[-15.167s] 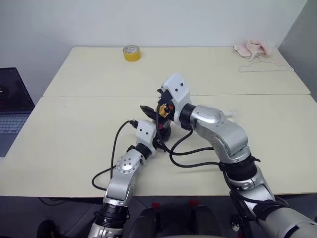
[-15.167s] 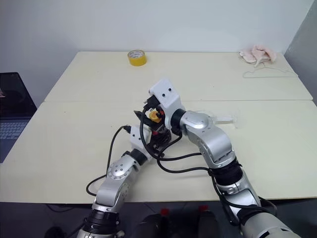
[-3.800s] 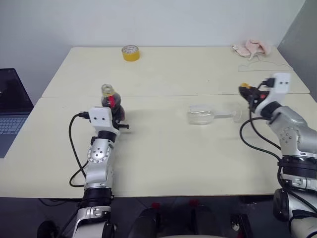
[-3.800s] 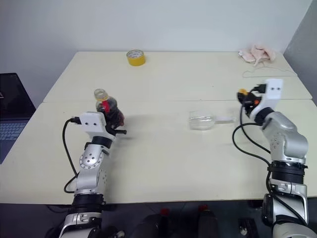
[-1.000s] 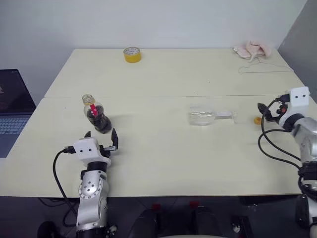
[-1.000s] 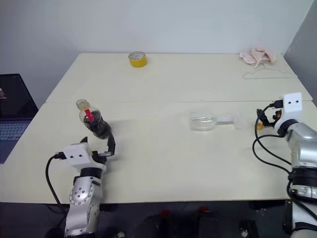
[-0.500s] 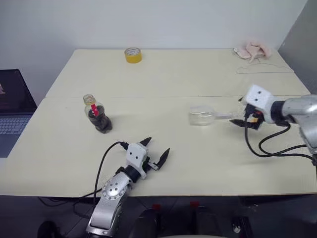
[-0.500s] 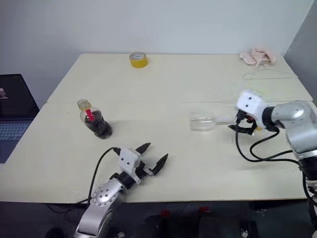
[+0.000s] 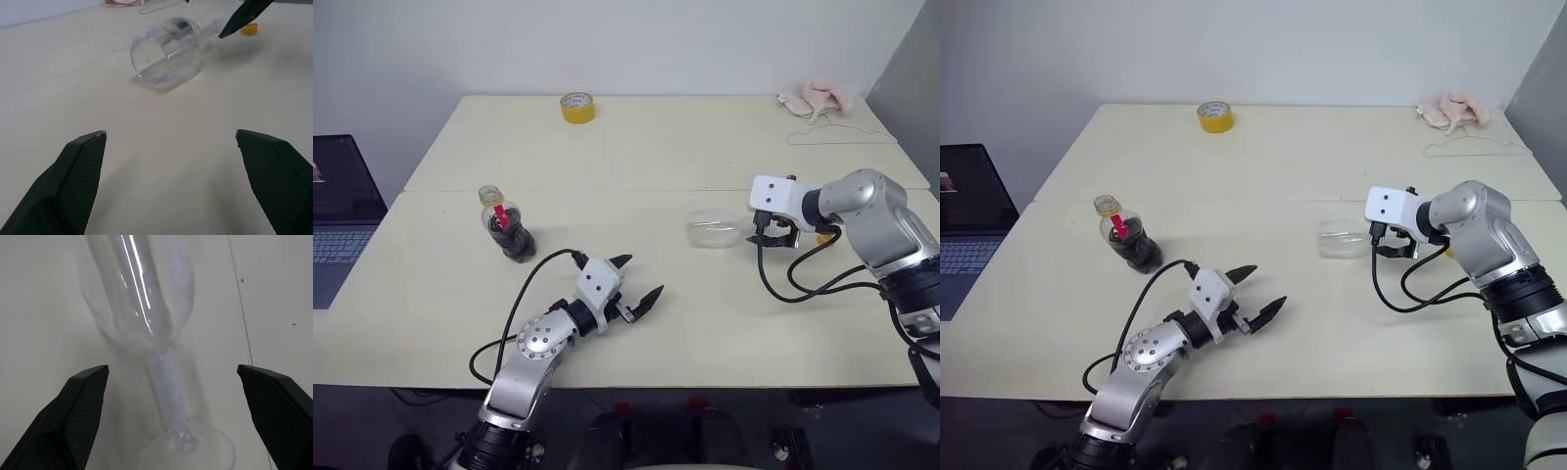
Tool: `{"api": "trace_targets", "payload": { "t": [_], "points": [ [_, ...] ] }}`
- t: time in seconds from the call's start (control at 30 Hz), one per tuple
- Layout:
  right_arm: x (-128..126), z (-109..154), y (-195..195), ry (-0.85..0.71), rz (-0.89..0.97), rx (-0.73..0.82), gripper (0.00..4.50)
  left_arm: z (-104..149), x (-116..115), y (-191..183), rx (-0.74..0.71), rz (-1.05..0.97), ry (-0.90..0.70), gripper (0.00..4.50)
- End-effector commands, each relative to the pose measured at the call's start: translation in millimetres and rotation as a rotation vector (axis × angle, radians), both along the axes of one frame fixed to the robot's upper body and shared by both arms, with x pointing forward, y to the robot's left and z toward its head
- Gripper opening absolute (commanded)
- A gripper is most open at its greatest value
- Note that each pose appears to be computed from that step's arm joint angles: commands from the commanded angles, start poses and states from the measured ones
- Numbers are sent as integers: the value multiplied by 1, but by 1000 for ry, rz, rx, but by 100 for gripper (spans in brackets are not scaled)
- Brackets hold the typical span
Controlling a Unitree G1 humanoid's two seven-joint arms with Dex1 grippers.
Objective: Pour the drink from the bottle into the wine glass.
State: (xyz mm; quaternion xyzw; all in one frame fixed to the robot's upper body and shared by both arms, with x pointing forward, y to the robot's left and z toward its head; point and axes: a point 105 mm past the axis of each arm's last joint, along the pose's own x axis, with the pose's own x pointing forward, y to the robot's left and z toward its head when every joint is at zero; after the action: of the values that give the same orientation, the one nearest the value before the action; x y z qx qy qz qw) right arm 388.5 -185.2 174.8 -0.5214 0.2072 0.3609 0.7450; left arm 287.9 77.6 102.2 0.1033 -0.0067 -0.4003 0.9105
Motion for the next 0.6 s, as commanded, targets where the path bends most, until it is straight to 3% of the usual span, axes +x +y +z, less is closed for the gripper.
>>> {"api": "trace_targets", "payload": {
  "t": [0.03,0.13,0.37,0.6],
  "points": [
    [5,12,4,-44,31,-35,450,19,-4,-5,-12,-44,-39,448],
    [11,11,6,-52,39,-55,394,25,-2,-1,14,-30,-64,450],
    [15,5,7,-50,41,-91,147,23,-5,2,-9,-3,-49,450],
    [17,-4,8,-19,40,-121,147,21,-6,4,-15,21,-44,450]
  ]
}}
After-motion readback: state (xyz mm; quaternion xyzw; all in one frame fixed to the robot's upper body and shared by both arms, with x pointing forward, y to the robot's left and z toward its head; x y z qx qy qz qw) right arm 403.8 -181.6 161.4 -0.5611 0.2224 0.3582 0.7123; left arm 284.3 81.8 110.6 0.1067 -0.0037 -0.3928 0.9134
